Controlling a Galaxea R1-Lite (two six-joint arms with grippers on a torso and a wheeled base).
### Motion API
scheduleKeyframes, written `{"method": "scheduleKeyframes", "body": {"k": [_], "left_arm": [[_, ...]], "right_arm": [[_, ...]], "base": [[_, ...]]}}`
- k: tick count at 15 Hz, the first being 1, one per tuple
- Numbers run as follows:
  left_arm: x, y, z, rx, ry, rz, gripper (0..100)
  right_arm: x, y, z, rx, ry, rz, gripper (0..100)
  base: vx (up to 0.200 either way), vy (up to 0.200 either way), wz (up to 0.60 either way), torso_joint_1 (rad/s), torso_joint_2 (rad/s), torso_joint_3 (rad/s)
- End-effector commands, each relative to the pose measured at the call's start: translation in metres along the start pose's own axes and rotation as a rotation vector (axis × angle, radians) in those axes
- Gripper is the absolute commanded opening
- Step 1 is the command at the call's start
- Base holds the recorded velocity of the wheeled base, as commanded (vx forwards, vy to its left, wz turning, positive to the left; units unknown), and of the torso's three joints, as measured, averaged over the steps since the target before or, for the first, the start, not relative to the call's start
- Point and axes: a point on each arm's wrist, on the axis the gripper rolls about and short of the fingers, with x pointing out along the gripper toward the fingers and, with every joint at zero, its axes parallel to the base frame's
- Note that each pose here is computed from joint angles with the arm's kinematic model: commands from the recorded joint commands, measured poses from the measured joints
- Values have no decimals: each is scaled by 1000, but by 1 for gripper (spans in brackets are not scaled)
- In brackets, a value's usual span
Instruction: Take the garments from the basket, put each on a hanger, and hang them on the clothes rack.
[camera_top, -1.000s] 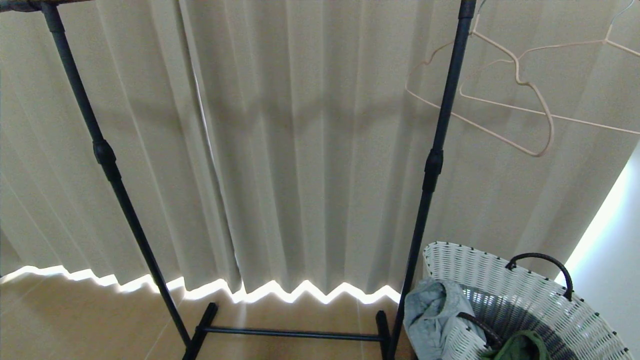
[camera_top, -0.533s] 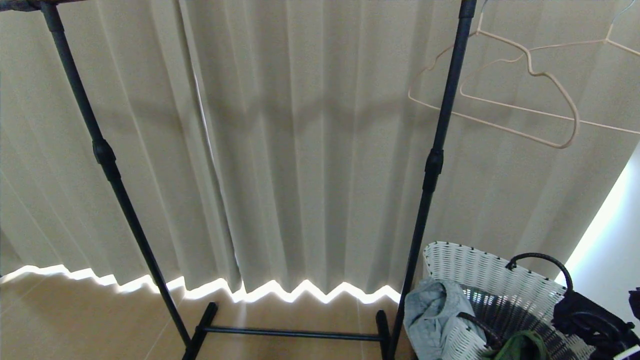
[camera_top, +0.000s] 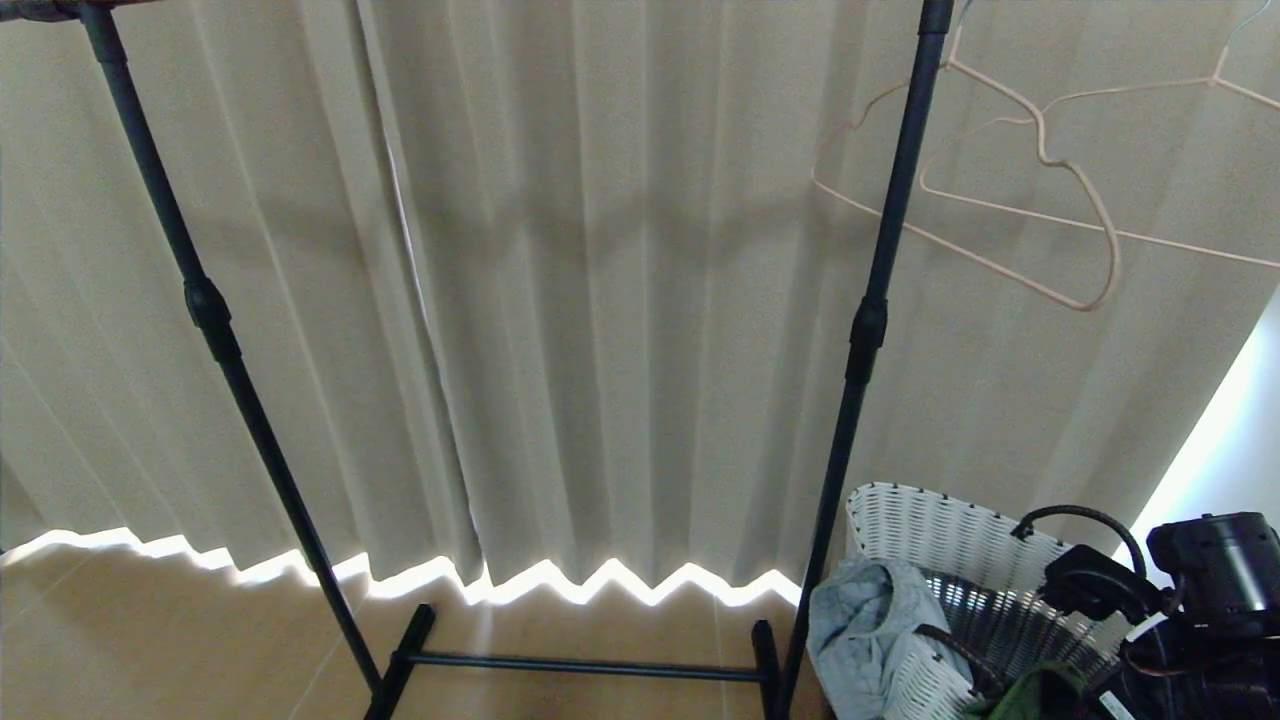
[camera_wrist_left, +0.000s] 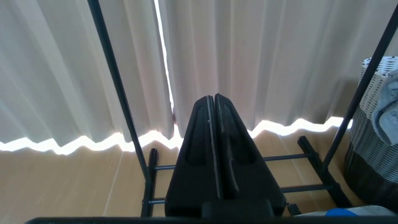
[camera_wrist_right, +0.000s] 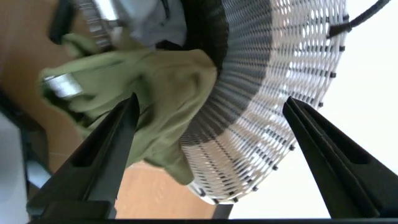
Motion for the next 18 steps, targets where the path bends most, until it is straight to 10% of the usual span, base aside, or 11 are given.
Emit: {"method": "scheduleKeyframes", "body": {"k": [1, 3, 4, 10, 18], "left_arm": [[0, 0, 0, 0, 0, 0, 0], [0, 0, 0, 0, 0, 2, 0], [0, 0, 0, 0, 0, 0, 0], [0, 0, 0, 0, 0, 0, 0], [0, 0, 0, 0, 0, 0, 0]], "right_arm": [[14, 0, 5, -5, 48, 6, 100], [15, -1, 7, -5, 49, 4, 100], [16, -1, 8, -4, 46, 3, 0], [10, -2, 8, 3, 20, -6, 0], [-86, -11, -28, 112, -420, -134, 0]], "base": [[0, 0, 0, 0, 0, 0], [0, 0, 0, 0, 0, 0], [0, 0, 0, 0, 0, 0], [0, 0, 0, 0, 0, 0], [0, 0, 0, 0, 0, 0]]}}
